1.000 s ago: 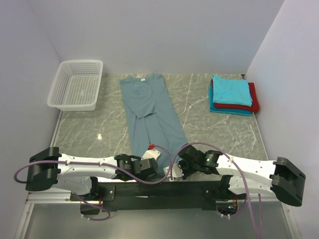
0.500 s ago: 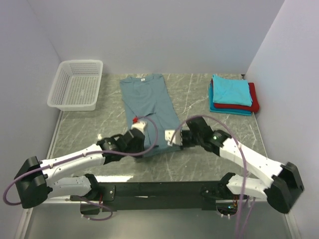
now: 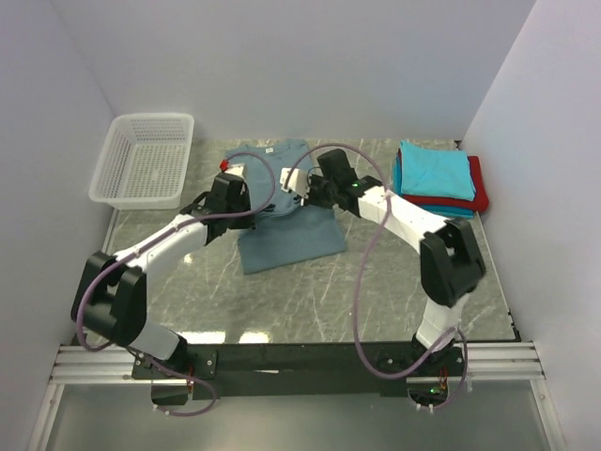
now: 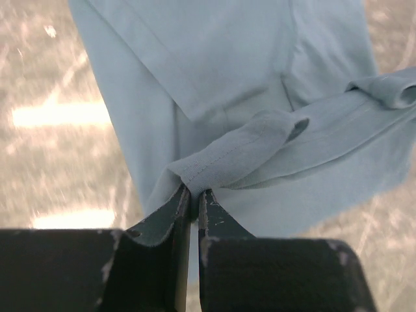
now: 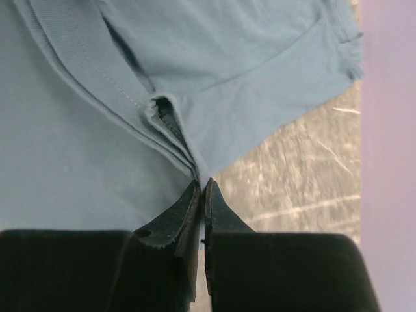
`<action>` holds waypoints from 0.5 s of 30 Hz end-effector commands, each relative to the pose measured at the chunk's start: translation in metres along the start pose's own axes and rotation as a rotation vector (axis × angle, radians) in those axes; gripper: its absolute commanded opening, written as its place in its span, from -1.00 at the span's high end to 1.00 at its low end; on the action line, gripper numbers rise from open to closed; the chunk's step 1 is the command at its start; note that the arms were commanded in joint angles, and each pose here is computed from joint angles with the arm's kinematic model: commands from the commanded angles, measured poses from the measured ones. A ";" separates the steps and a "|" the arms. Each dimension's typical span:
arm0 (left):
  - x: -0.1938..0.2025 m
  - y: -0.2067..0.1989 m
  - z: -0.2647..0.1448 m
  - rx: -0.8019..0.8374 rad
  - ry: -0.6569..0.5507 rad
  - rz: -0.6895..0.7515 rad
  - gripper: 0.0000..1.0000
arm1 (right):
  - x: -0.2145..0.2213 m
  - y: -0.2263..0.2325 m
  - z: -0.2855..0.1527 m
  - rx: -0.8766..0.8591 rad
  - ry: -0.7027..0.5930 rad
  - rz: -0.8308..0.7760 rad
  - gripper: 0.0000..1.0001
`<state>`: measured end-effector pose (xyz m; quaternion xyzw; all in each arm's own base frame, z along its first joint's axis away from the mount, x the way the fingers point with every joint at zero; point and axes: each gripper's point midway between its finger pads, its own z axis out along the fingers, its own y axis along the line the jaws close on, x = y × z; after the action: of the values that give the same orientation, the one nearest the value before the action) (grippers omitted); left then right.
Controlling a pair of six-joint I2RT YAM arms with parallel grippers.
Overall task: Fold and stack the t-shirts
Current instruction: Fold the tshirt
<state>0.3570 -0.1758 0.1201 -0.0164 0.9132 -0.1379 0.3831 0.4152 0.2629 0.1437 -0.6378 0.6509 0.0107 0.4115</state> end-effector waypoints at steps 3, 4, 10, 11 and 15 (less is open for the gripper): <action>-0.046 0.003 0.020 0.040 -0.064 0.006 0.99 | -0.010 -0.039 0.030 0.080 -0.007 0.035 1.00; -0.048 0.006 0.024 0.034 -0.060 0.008 0.99 | -0.009 -0.041 0.038 0.080 -0.003 0.040 1.00; -0.058 0.020 0.046 0.026 -0.035 -0.004 0.99 | -0.008 -0.054 0.060 0.097 0.007 0.057 1.00; -0.062 0.022 0.048 0.026 -0.038 -0.008 0.99 | -0.007 -0.055 0.062 0.099 0.011 0.062 1.00; -0.059 0.027 0.062 0.029 -0.010 -0.009 0.99 | -0.001 -0.062 0.069 0.121 0.031 0.080 1.00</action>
<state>0.4237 -0.1496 0.0936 -0.0340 0.9238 -0.1330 0.3574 0.4821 0.2893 0.1083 -0.6110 0.6800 -0.0068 0.4051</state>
